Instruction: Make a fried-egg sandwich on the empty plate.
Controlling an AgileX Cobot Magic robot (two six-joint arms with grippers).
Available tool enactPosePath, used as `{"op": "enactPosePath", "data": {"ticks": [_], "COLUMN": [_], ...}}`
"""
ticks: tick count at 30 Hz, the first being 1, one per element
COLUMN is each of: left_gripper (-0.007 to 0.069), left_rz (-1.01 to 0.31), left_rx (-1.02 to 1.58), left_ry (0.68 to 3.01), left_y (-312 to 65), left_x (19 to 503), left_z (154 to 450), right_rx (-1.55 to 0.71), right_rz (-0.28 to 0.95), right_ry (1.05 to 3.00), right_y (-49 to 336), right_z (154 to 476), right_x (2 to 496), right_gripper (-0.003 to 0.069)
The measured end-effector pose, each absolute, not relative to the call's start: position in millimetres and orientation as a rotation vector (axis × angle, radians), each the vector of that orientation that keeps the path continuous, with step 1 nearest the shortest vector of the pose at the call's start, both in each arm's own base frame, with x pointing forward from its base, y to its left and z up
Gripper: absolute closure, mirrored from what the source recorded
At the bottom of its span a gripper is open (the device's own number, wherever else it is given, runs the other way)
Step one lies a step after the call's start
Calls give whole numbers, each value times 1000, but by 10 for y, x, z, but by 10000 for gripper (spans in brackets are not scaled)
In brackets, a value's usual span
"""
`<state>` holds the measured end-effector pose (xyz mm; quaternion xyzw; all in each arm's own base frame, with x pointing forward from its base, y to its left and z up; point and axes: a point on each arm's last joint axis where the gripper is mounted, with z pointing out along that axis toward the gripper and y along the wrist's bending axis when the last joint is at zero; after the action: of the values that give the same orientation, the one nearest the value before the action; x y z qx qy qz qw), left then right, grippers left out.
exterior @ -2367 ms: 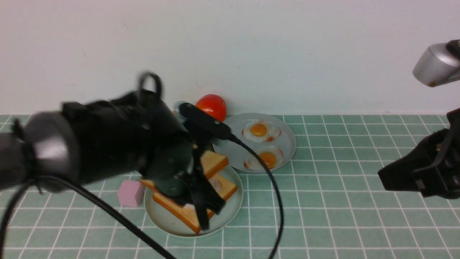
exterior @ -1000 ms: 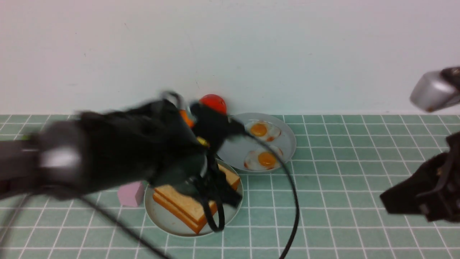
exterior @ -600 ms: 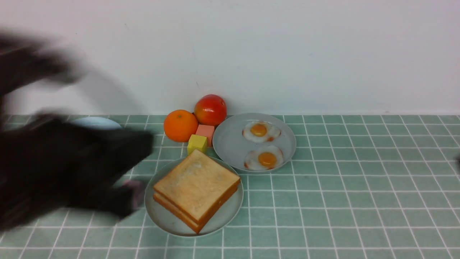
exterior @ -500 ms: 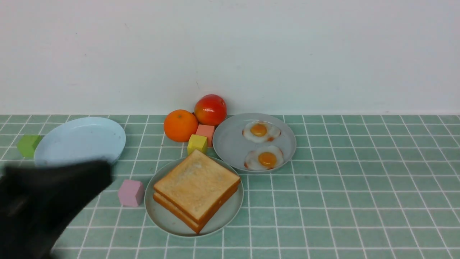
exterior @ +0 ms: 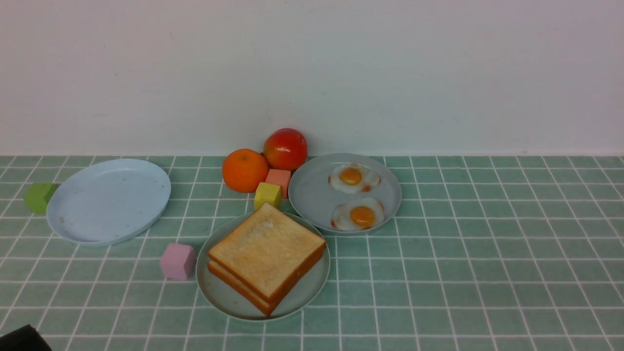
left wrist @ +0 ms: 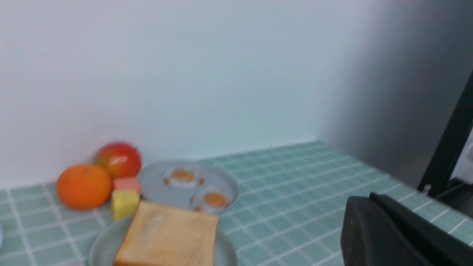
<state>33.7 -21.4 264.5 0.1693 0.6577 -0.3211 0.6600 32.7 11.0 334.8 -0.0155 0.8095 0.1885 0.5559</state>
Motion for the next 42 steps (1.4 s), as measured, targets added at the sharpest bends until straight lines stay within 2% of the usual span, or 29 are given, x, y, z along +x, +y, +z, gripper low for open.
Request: {"op": "enactPosePath", "data": {"ticks": [7,16,23,26,30,34,42], "left_gripper": [639,639,638,638,638,638,635], "left_rz": [-673,-608,-583,-577,-573,-571,-570], "left_rx": [374,361,356,355,354,353,353], "left_ry": [1584,1694,1737,1746,1753,1756,1757], "left_y": [-189,-151,-135,-131,-128,-127,-126], "left_x": [362,382,387,388,388,389,389], "left_z": [2558,2459,2421,2413,2407,2404,2403], "right_rx": [11,17,54,119,57,-23,-37], "right_rz": [521,500,318,176,90,31,26], "right_ry": [1769,1870,1828,1811,1811,1830,1865], "right_y": [204,236,116,33,23,26,29], "right_z": [3052,2606,2309,1965,1776,1753,1741], "right_x": [566,652,628,590,547,537,525], "right_gripper": [654,651,672,673,673,673,673]}}
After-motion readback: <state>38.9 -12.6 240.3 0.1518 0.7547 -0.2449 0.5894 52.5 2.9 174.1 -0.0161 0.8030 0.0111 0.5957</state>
